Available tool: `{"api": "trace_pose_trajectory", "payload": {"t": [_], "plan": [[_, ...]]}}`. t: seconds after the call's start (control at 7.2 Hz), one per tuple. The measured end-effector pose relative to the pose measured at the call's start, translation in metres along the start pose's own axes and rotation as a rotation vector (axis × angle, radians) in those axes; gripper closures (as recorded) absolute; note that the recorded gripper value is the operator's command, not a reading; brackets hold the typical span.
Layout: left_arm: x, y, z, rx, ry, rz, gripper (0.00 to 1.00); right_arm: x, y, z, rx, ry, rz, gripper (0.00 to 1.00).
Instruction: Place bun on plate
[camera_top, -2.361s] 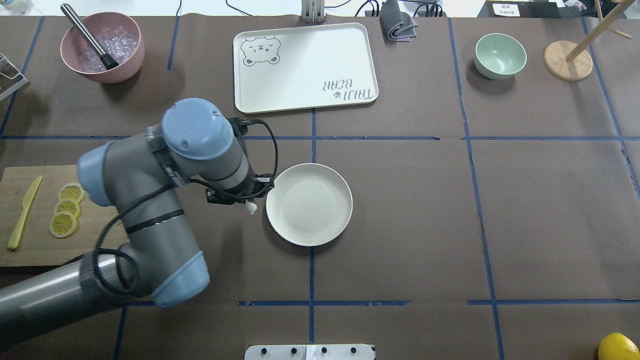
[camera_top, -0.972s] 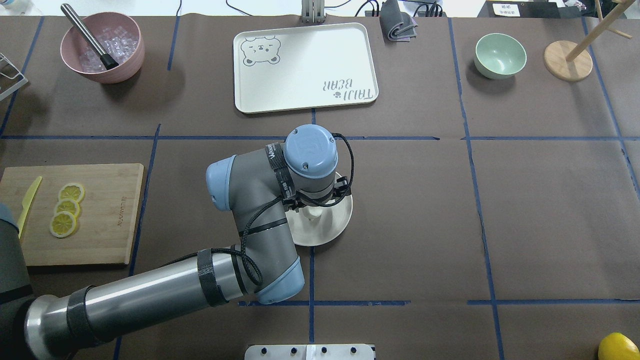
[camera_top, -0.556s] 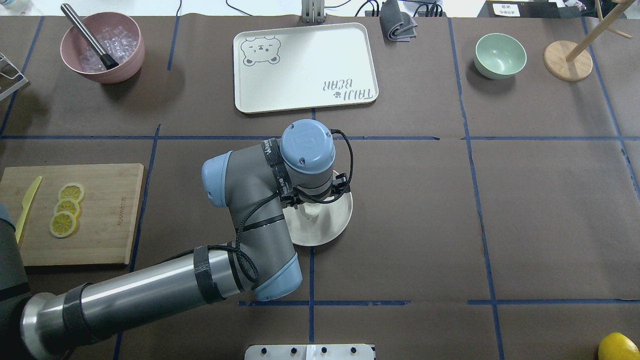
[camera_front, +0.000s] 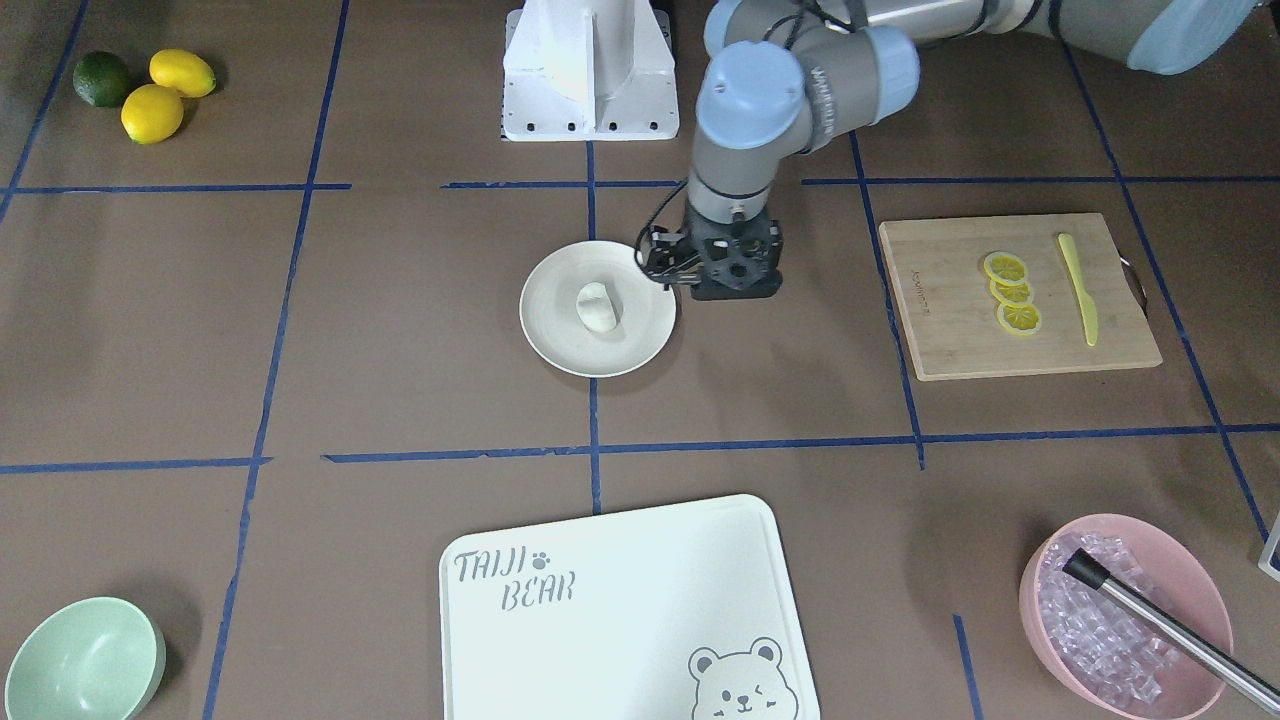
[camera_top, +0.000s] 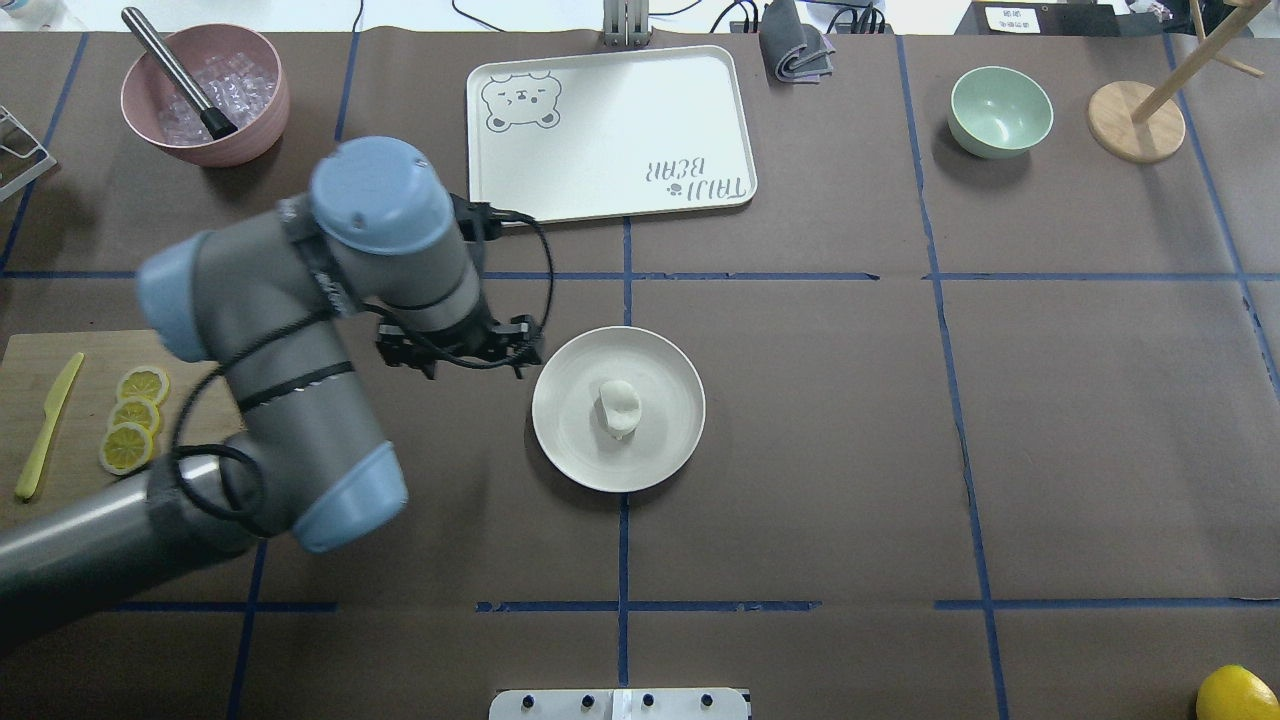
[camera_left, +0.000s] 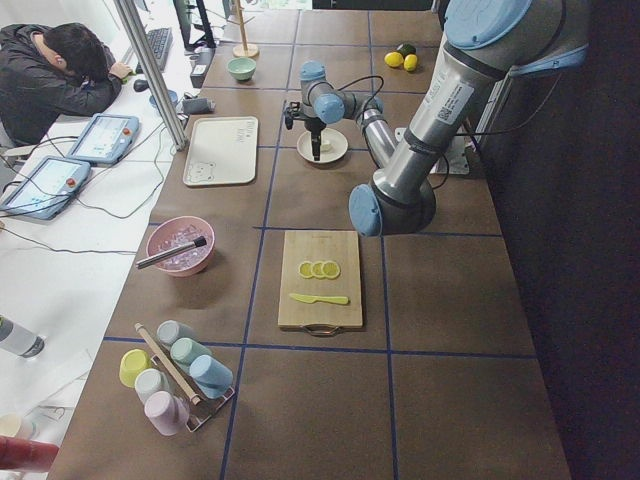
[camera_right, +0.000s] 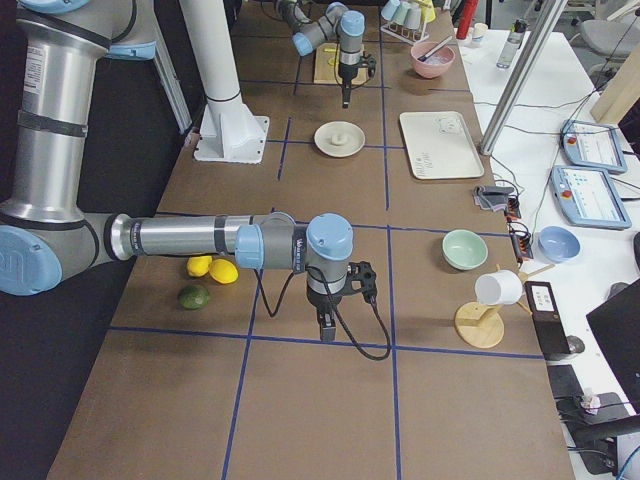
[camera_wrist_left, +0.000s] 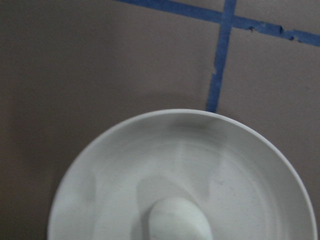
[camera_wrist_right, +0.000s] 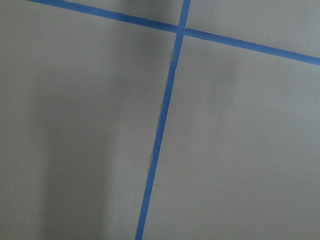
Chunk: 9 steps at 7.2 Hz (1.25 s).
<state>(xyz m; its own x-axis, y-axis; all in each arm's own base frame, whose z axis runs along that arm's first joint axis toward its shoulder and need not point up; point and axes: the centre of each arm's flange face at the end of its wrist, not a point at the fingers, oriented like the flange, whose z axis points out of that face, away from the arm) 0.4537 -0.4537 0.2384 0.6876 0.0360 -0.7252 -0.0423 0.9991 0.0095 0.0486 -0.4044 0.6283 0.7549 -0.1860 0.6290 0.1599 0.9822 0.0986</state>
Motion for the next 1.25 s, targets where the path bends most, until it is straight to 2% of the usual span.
{"api": "trace_pose_trajectory", "payload": {"t": [0.28,0.56,0.69,0.97,1.25], "plan": [[-0.147,-0.012,-0.047,-0.033,-0.009,0.15,0.0,0.001,0.001,0.001,-0.002,0.0,0.002,0.0],[-0.313,-0.024,-0.084,-0.042,-0.016,0.25,0.0,0.001,0.002,0.002,-0.003,0.0,0.003,0.0],[-0.391,-0.024,-0.098,-0.034,-0.027,0.266,0.0,0.002,0.003,0.003,-0.005,0.0,0.004,0.0],[-0.524,-0.006,-0.104,-0.041,-0.022,0.19,0.0,0.003,0.003,0.004,-0.007,-0.002,0.005,0.0],[-0.61,0.017,-0.086,-0.054,-0.018,0.088,0.0,0.003,0.003,0.004,-0.008,-0.003,0.006,0.0]]}}
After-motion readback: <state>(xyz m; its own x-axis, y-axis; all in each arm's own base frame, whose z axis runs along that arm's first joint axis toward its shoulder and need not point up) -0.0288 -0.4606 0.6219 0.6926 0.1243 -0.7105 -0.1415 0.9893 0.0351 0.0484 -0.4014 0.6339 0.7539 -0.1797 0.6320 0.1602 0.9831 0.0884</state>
